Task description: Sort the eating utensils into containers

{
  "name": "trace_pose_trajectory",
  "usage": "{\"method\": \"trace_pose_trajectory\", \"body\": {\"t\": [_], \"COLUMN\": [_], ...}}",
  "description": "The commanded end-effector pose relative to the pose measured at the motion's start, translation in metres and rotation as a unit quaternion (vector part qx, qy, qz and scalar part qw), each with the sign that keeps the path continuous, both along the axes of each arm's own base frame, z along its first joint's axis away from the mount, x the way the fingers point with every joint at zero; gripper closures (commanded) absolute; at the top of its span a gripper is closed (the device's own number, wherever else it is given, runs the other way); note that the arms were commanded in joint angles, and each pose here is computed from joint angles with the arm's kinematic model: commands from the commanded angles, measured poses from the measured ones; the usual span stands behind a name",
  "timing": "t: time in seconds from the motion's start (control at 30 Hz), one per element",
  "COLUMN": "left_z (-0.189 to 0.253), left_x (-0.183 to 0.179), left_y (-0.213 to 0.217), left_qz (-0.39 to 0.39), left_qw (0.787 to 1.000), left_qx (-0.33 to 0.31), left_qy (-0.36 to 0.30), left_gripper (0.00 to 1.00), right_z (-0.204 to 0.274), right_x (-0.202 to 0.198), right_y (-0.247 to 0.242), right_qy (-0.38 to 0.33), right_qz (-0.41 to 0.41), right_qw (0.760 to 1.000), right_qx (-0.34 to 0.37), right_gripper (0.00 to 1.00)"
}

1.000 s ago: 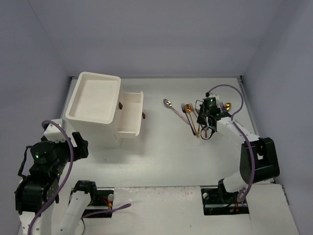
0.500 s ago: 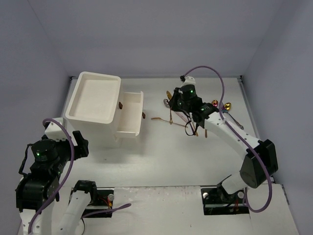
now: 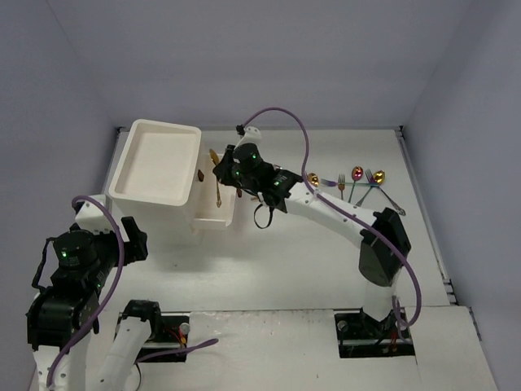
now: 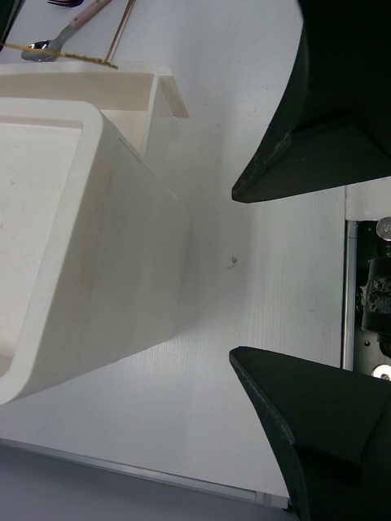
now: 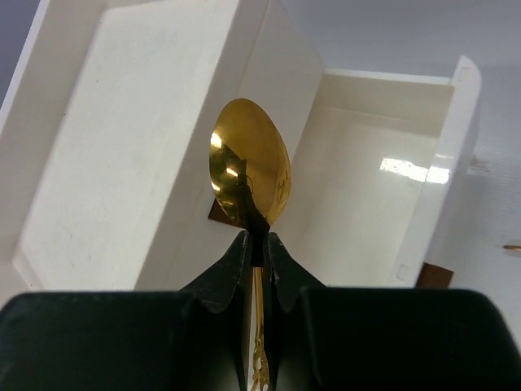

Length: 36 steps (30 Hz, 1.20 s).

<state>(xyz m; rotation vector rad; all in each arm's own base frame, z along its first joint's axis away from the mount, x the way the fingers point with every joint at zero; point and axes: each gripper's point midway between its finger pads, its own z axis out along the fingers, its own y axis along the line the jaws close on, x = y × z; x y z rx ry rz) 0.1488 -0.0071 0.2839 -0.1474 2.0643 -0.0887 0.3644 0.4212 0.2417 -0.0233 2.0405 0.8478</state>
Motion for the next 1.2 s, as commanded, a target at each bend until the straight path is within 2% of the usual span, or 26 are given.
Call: {"method": "trace_pose_trajectory", "body": {"t": [0.0,0.07,0.1,0.17,0.3,0.43,0.5,0.63,0.73,0.97,1.17], "left_z": [0.014,0.014,0.014,0.013,0.013,0.012,0.012,0.012,0.011,0.01,0.008], "left_x": [0.01,0.01,0.011,0.011,0.011,0.012,0.013,0.013,0.013,0.014,0.018], "left_y": [0.0,0.0,0.0,0.0,0.0,0.0,0.0,0.0,-0.001,-0.001,-0.003], "left_qz": [0.008,0.008,0.008,0.008,0.008,0.008,0.007,0.007,0.006,0.006,0.001], "left_qw": [1.0,1.0,1.0,1.0,1.0,1.0,1.0,1.0,1.0,1.0,1.0], "left_qx": [-0.007,-0.007,-0.007,-0.007,-0.007,-0.006,-0.006,-0.006,-0.006,-0.006,-0.006], "left_qy": [-0.016,-0.016,-0.015,-0.014,-0.014,-0.009,-0.008,-0.008,-0.008,-0.004,0.005], "left_gripper": [0.31,0.31,0.31,0.31,0.31,0.31,0.31,0.31,0.31,0.31,0.31], "right_z": [0.011,0.008,0.006,0.009,0.027,0.046,0.027,0.004,-0.029,-0.104,-0.147], "right_x": [0.032,0.036,0.037,0.039,0.035,0.036,0.035,0.053,0.065,0.097,0.123], "right_y": [0.018,0.022,0.023,0.021,0.003,-0.046,-0.073,-0.147,-0.176,-0.195,-0.203], "right_qy": [-0.006,-0.006,-0.011,-0.026,-0.087,-0.152,-0.151,-0.148,-0.129,-0.062,-0.031], "right_qz": [-0.059,-0.061,-0.058,-0.051,-0.024,-0.002,0.014,-0.004,0.01,0.056,0.055], "right_qw": [0.996,0.996,0.997,0.997,0.996,0.984,0.98,0.971,0.964,0.959,0.952], "right_qx": [0.067,0.067,0.059,0.045,-0.012,-0.088,-0.125,-0.187,-0.231,-0.27,-0.299], "right_gripper": [0.94,0.77,0.73,0.58,0.45,0.43,0.43,0.44,0.44,0.44,0.43]}}
